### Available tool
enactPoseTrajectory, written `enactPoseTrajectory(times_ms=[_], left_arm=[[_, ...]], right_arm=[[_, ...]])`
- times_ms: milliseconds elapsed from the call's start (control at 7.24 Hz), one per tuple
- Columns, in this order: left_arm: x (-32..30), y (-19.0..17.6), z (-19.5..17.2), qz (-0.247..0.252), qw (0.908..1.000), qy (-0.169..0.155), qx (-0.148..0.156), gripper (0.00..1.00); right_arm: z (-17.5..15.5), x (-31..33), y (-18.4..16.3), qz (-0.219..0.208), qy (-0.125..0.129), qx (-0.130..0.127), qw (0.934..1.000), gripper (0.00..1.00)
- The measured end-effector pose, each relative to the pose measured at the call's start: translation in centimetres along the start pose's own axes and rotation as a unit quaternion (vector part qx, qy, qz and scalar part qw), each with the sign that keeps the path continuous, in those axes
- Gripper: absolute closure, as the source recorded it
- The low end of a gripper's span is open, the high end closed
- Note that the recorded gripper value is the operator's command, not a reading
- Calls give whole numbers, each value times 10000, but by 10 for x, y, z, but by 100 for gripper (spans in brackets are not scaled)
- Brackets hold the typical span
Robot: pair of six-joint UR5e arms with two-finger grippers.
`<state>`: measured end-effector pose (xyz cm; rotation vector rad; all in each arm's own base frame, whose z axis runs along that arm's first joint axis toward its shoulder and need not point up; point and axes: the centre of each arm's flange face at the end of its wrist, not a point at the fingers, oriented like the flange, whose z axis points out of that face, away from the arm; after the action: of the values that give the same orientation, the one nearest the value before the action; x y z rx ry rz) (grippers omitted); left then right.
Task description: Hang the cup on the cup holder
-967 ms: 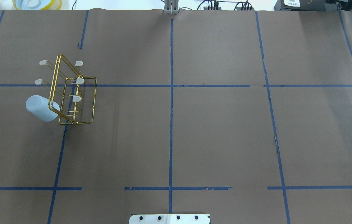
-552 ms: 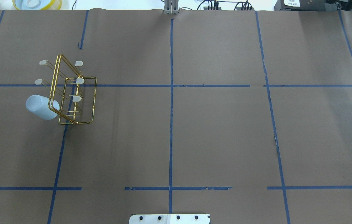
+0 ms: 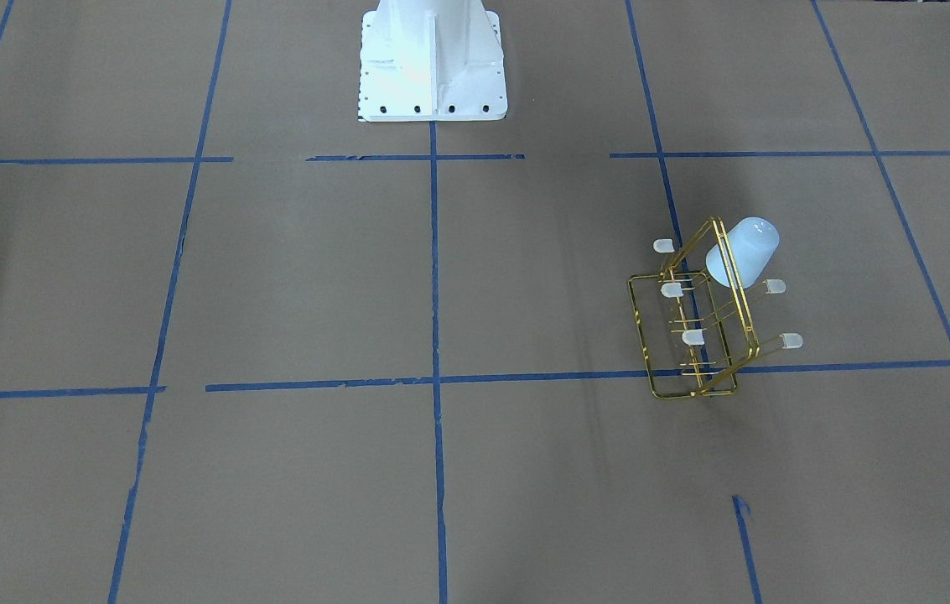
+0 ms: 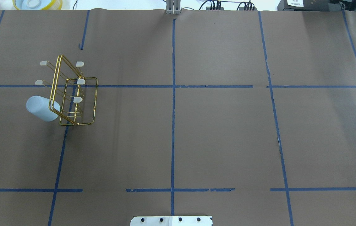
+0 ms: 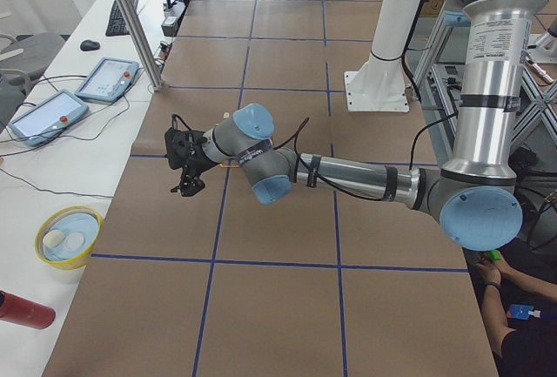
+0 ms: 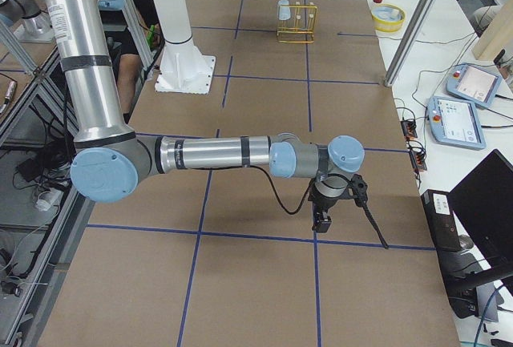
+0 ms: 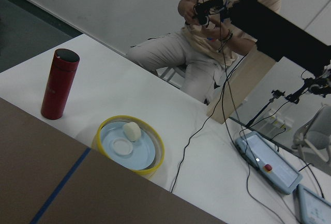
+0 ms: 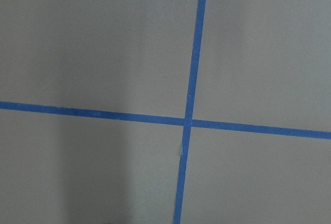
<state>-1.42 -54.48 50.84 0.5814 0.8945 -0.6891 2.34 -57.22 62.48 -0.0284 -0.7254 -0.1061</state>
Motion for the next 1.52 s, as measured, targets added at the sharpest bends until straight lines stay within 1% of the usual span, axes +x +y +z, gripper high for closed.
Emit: enactPoseTrajectory(times_ms=[138, 276, 414, 552, 691, 967, 1105, 1243, 1519], left_arm=[[-13, 0, 3, 187, 9984, -271, -454, 0], [-30, -5, 3, 423, 9938, -543, -875, 0], [-50, -10, 1, 795, 9856, -765, -1284, 0], [-67, -13, -2, 1151, 9755, -878, -1655, 0], [-80, -14, -4, 1455, 9648, -913, -1990, 0], [-108, -9, -6, 2019, 9388, -848, -2659, 0], [-124, -9, -10, 2145, 9272, -862, -2946, 0], [-138, -7, -12, 2139, 9183, -930, -3197, 0], [-163, 5, -13, 1783, 9070, -1136, -3642, 0]], right_arm=[[0, 0, 0, 0, 0, 1, 10000, 0], [0, 0, 0, 0, 0, 1, 10000, 0], [0, 0, 0, 0, 0, 1, 10000, 0], [0, 0, 0, 1, 0, 1, 10000, 0], [0, 0, 0, 0, 0, 0, 10000, 0], [0, 0, 0, -3, 0, -2, 10000, 0], [0, 0, 0, -2, 0, -1, 10000, 0], [0, 0, 0, -1, 0, 0, 10000, 0], [0, 0, 0, -1, 0, 0, 10000, 0]])
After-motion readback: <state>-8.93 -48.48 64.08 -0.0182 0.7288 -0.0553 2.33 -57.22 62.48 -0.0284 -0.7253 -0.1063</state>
